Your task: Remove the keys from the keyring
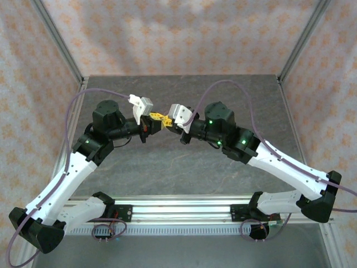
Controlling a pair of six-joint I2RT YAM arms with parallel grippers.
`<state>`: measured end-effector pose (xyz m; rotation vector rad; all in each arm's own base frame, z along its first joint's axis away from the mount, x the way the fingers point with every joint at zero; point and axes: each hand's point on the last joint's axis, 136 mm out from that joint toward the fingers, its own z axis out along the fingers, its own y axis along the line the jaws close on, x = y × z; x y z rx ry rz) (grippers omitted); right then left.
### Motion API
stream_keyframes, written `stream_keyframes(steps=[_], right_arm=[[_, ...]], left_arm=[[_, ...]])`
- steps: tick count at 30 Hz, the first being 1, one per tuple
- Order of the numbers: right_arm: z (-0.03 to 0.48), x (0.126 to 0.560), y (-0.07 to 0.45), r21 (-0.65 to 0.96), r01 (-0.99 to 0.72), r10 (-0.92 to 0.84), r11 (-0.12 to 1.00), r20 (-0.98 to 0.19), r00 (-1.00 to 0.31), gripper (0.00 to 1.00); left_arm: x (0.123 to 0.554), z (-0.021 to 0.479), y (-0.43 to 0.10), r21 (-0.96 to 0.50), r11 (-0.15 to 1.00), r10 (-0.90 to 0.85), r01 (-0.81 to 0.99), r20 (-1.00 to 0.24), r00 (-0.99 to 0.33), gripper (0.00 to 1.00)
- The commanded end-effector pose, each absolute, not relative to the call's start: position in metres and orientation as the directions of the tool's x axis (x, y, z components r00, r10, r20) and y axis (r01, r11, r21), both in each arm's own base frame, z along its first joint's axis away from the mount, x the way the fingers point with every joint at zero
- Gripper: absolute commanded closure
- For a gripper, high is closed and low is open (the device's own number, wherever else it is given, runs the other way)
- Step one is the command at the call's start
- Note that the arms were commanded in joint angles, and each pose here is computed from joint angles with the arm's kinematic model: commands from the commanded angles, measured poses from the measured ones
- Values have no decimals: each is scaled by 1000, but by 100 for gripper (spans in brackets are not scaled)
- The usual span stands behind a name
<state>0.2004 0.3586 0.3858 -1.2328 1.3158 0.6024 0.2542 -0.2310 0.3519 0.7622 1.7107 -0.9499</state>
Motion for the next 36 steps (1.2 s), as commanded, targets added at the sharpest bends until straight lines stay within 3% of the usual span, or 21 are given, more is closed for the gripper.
stream_keyframes(steps=[1, 4, 23, 27, 36], right_arm=[[362, 94, 398, -187, -964, -174, -186, -960, 220, 100], [361, 96, 398, -174, -970, -178, -172, -963, 205, 100], [336, 72, 422, 45, -937, -241, -348, -969, 43, 100], [343, 89, 423, 18, -971, -230, -237, -972, 38, 100], [378, 171, 404, 45, -984, -106, 175, -992, -64, 100]], left_arm=[[272, 376, -239, -175, 515, -12, 839, -980, -197, 100], [273, 377, -237, -178, 527, -27, 831, -981, -193, 100], [268, 372, -244, -168, 502, -16, 848, -983, -185, 100], [270, 369, -240, -163, 527, -10, 834, -983, -185, 100], [272, 360, -227, -157, 595, -29, 788, -984, -175, 68]])
